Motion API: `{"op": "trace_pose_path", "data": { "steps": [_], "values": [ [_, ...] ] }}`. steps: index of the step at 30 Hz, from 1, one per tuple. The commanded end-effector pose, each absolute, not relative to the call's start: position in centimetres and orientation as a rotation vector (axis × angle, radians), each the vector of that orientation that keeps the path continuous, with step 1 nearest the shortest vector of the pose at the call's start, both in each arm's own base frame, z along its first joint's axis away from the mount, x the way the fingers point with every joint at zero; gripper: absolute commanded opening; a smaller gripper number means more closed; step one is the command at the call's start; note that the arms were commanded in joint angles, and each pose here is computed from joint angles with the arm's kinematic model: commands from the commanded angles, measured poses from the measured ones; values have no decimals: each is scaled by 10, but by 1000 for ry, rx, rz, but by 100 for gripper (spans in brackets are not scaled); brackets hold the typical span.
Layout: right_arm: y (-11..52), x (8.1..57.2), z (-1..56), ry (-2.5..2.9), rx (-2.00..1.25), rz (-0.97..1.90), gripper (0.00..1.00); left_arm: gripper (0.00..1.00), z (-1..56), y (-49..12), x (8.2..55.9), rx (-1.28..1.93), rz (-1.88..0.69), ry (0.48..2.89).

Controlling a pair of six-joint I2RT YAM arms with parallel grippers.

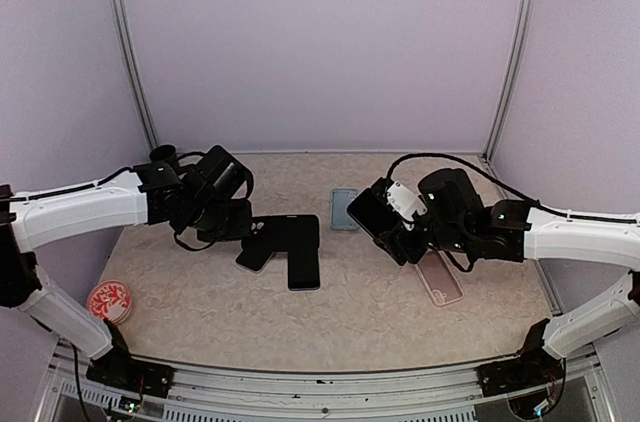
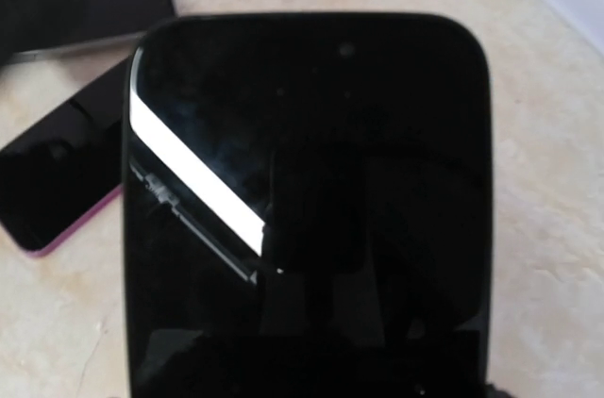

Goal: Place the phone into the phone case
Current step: Pick up the phone case from the corner of the board, then place the phone case at the center of the board.

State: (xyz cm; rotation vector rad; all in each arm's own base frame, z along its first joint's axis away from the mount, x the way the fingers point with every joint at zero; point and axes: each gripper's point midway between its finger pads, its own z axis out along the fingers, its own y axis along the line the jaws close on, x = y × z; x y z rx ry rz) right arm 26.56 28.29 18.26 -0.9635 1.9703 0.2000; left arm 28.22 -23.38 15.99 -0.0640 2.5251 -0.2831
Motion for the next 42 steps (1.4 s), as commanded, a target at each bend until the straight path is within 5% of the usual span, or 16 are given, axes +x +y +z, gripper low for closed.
{"op": "trace_pose_path", "data": {
  "steps": [1, 11, 33, 42],
  "values": [
    [274, 272, 208, 1923, -847, 202, 73, 0, 159, -287, 312, 230, -275, 2477],
    [258, 271, 208, 1965, -751, 183, 73, 0, 104, -387, 339, 551, -196, 2488],
    [246, 271, 203, 2003, -698, 161, 74, 0, 44, -435, 346, 712, -250, 2499],
    [243, 269, 198, 2031, -713, 147, 74, 19, 37, -434, 351, 731, -237, 2500]
  ]
}}
